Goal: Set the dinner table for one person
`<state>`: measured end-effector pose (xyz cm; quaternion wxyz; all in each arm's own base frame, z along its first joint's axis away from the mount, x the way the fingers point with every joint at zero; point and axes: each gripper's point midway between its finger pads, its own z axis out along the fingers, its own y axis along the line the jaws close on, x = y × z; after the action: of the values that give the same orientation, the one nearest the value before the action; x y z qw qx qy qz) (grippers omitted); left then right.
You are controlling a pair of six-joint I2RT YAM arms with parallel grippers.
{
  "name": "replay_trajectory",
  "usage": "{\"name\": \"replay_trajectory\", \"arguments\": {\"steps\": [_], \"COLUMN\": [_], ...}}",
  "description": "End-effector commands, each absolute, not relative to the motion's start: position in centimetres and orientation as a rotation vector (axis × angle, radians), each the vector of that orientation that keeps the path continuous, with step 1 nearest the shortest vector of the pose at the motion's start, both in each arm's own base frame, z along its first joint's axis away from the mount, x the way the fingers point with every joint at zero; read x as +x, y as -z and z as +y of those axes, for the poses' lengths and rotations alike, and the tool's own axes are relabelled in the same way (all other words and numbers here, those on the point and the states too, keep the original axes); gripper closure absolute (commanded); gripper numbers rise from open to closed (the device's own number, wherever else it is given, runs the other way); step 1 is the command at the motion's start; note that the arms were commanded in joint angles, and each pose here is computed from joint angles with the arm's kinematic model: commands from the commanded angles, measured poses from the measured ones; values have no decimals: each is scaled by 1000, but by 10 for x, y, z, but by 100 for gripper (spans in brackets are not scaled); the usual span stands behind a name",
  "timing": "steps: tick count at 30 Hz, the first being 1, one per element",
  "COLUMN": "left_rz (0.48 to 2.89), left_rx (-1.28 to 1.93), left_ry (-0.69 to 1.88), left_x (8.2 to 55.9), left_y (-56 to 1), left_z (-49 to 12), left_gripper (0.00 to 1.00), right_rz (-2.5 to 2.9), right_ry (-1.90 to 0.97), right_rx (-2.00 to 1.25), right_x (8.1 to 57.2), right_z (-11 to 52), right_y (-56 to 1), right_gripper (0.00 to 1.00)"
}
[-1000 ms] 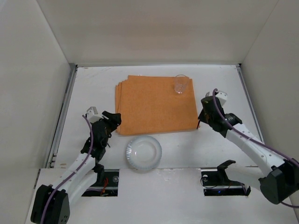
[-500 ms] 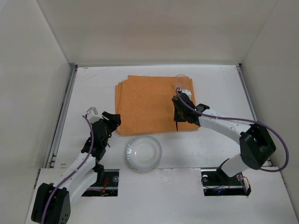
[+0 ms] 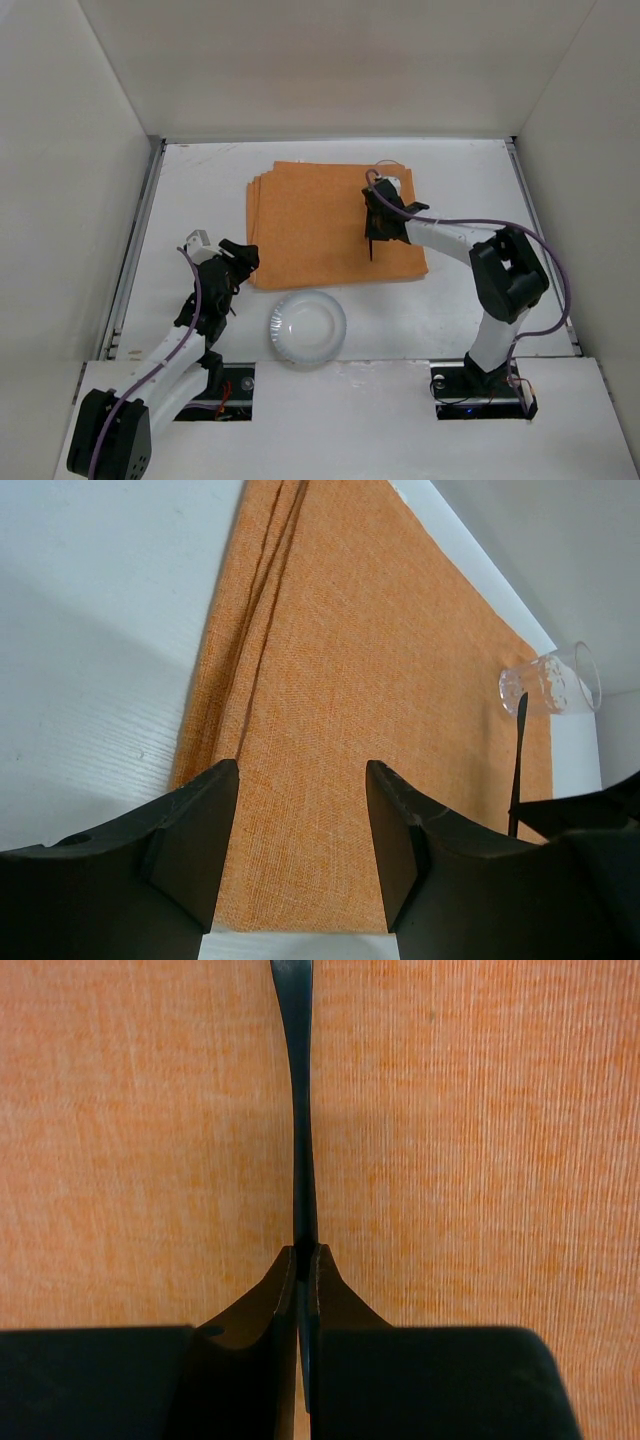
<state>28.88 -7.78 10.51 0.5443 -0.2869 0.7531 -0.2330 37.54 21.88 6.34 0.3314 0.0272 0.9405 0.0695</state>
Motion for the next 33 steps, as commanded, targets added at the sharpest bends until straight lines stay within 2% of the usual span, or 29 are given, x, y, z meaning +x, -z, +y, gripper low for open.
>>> {"name": "replay_trajectory", "arguments": {"steps": [1, 12, 14, 18, 25, 26, 30, 31, 33], "left_rz": [1750, 1750, 1749, 1746, 1767, 1771, 1823, 1849, 1912], "left_rx": [-679, -678, -678, -667, -641, -632, -513, -472, -399], "left_ry": [563, 562, 565, 563, 558, 556, 560, 564, 564], "left_x": [292, 292, 292, 292, 291, 290, 279, 273, 261], "left_y": [-111, -112, -112, -114, -124, -128, -144, -145, -142], "left_z": [-76, -76, -76, -77, -83, -84, -102, -109, -120], "left_gripper": [49, 49, 49, 49, 50, 51, 76, 81, 84], "right_rz": [2376, 2428, 2430, 2400, 2256, 2237, 2154, 2125, 2053], "right_ry": [-246, -224, -221, -242, -362, -378, -435, -449, -486], "right_rx": [62, 63, 69, 71, 43, 36, 61, 80, 132], "right_x": [407, 416, 416, 415, 408, 405, 394, 390, 381], "right_z": [233, 233, 232, 232, 239, 241, 238, 235, 227], "right_y": [-84, -58, -57, -71, -140, -147, -165, -168, -176], "right_gripper": [98, 94, 89, 70, 51, 49, 47, 50, 65]}}
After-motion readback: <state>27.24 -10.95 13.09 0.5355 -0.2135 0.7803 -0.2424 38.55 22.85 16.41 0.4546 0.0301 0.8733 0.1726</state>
